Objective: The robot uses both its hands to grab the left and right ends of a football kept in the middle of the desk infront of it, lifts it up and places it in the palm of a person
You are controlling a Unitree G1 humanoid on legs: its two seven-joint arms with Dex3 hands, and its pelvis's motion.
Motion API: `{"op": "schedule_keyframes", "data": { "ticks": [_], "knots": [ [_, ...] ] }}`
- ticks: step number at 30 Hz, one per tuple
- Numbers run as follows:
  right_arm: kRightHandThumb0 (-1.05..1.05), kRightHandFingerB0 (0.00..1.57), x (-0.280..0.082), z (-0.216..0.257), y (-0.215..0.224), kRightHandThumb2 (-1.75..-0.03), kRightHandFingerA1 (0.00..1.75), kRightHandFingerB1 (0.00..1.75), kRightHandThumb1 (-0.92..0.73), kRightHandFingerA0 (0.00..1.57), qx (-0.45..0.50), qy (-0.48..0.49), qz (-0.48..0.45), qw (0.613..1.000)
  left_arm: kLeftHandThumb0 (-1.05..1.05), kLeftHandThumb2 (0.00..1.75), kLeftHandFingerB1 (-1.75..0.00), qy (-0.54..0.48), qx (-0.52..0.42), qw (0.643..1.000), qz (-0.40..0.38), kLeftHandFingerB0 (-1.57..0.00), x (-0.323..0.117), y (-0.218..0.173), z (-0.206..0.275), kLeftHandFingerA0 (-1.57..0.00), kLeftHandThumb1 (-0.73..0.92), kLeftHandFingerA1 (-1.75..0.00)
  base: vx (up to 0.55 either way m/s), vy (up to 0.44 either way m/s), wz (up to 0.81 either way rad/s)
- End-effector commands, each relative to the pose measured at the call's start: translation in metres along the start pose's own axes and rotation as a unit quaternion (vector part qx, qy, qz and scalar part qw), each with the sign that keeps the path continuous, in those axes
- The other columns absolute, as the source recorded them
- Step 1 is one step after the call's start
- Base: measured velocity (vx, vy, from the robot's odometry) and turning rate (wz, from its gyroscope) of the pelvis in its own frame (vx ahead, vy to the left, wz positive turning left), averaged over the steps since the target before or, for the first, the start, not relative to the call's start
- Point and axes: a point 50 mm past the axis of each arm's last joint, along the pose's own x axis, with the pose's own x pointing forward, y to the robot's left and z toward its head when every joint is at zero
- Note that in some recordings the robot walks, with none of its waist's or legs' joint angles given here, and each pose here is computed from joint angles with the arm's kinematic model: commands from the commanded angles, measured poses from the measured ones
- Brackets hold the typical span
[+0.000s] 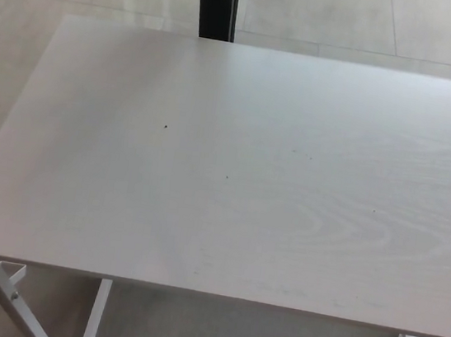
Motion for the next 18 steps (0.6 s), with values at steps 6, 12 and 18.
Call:
{"op": "schedule_keyframes", "data": {
  "ticks": [6,12,18],
  "knots": [
    [-0.65,0.3,0.0025,0.0123,0.0025,-0.59,1.36,0.39,-0.59,1.04,0.012,-0.028,0.005,1.0,-0.63,0.56,-0.52,-0.04,-0.019,0.999,0.005,-0.76,0.0028,0.0043,0.0175,-0.9,0.5,-0.65,0.0,0.0,0.0],
    [-0.64,0.31,0.0029,0.0138,0.0019,-0.59,1.19,0.39,-0.61,0.99,0.002,-0.033,-0.001,0.999,-0.55,0.55,-0.54,-0.044,-0.042,0.998,0.006,-0.72,0.0054,0.0016,0.022,-0.88,0.49,-0.66,0.0,0.0,0.0],
    [-0.67,0.31,0.002,0.0143,-0.0021,-0.59,1.1,0.38,-0.61,1.17,-0.007,-0.04,-0.009,0.999,-0.57,0.56,-0.53,-0.039,-0.034,0.999,0.001,-0.63,0.0057,0.0007,0.0203,-0.79,0.47,-0.69,0.0,0.0,0.0]
  ]
}}
